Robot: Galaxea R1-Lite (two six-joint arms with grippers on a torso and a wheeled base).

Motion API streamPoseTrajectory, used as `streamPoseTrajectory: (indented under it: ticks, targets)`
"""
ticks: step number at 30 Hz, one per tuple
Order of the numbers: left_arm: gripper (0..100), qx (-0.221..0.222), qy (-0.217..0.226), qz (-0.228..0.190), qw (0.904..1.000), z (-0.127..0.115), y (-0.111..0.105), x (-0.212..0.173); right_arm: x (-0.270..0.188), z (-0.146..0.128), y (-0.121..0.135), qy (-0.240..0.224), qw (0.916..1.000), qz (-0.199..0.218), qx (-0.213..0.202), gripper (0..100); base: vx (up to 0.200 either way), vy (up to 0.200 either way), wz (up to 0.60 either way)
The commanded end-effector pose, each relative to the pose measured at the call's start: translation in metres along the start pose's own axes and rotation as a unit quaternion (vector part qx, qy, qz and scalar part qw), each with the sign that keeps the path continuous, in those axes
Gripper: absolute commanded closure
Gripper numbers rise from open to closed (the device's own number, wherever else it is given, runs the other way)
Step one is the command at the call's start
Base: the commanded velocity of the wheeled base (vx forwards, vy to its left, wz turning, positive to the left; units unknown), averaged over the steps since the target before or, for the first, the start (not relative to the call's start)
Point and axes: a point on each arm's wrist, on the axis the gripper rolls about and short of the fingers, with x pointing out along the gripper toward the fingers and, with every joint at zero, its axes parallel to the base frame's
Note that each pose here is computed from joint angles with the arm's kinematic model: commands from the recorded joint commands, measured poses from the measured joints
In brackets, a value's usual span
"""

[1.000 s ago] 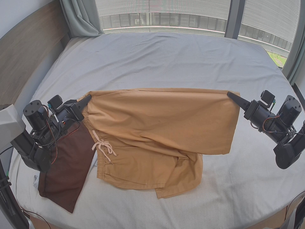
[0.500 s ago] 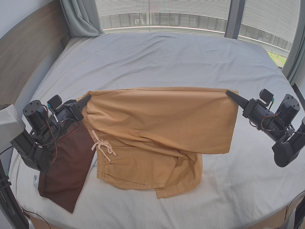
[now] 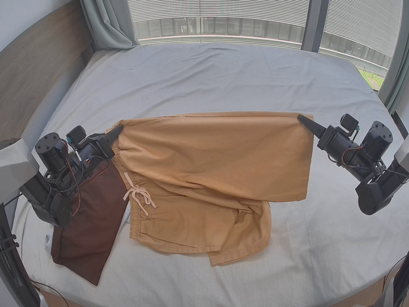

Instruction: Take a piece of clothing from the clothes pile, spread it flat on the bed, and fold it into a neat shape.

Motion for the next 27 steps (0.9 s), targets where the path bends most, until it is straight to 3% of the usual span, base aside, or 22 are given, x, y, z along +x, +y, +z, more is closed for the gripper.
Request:
streamPoseTrajectory:
  ticks: [1,17,27]
  targets:
    - [100,-0.001,-0.004,0.006,1.0000,-0.004,0.005,0.007,0.007,-0.008,-0.011,0.005,1.0000,-0.004,0.002,100,0.000,0.000,0.00]
    - [100,-0.008,-0.015,0.019,0.9997,-0.019,0.023,0.030,0.036,-0.008,-0.031,-0.017,0.9998,0.012,-0.005,100,0.000,0.000,0.00]
    - [100,-0.035,-0.033,0.031,0.9984,-0.029,0.032,0.047,0.056,-0.021,-0.062,-0.027,0.9995,0.008,-0.012,100,0.000,0.000,0.00]
